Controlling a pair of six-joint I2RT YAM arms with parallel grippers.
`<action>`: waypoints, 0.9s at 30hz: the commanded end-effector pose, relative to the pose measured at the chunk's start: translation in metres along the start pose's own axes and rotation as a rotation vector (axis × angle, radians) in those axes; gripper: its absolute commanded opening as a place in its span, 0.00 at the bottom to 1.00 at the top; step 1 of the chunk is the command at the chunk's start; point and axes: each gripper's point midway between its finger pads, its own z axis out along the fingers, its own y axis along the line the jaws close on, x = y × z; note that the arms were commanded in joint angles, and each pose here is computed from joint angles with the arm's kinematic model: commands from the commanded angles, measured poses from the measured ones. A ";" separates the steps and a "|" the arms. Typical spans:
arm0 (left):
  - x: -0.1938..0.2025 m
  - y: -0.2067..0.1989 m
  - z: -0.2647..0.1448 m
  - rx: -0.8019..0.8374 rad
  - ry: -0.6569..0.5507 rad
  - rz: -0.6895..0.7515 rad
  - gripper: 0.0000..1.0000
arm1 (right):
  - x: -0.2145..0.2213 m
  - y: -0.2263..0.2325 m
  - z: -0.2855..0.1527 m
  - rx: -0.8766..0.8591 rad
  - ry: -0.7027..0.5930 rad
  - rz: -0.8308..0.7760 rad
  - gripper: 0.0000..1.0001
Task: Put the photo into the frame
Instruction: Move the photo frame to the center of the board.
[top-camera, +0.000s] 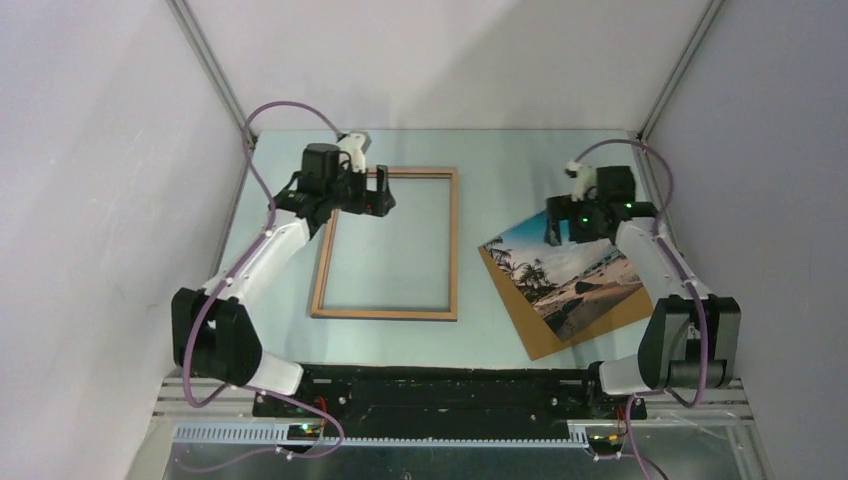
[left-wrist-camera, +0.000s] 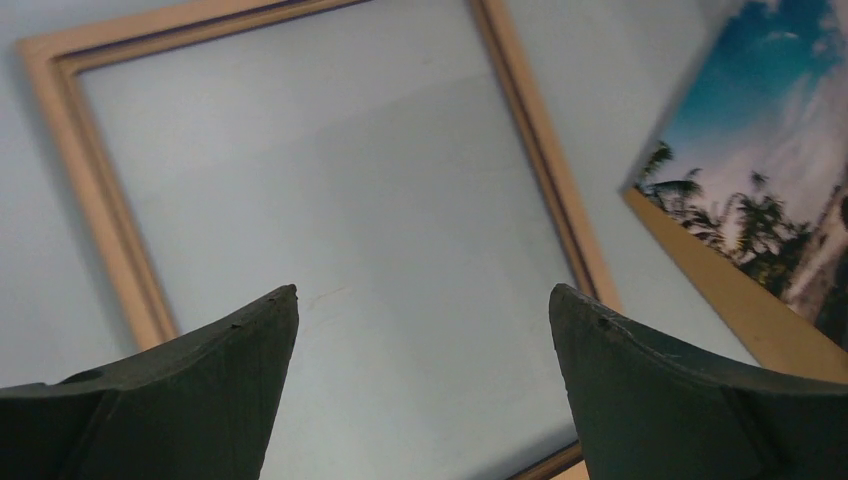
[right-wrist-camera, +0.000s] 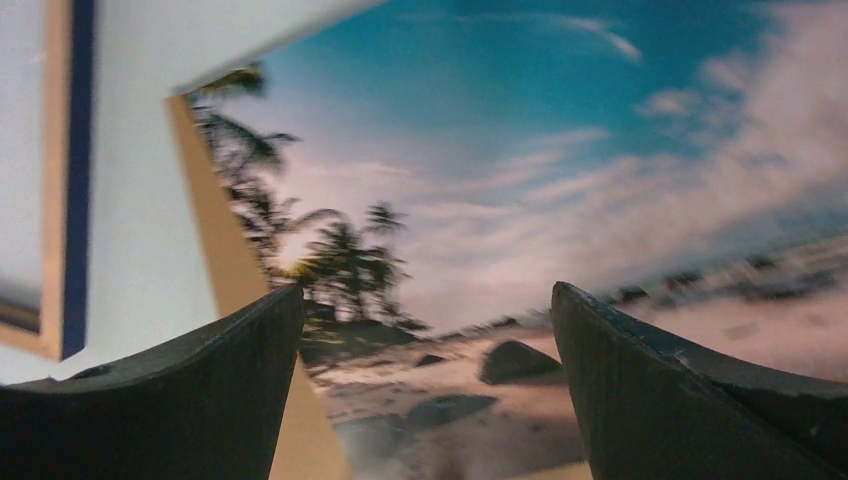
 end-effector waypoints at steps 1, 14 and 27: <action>-0.020 -0.046 0.012 0.143 -0.019 0.081 1.00 | 0.009 -0.059 -0.028 0.164 -0.050 0.167 0.97; 0.013 -0.157 0.072 0.395 0.140 0.137 0.96 | 0.051 -0.170 -0.066 0.404 -0.091 0.456 0.95; 0.042 -0.225 0.117 0.502 0.238 0.139 0.92 | 0.091 -0.234 -0.075 0.545 -0.053 0.545 0.94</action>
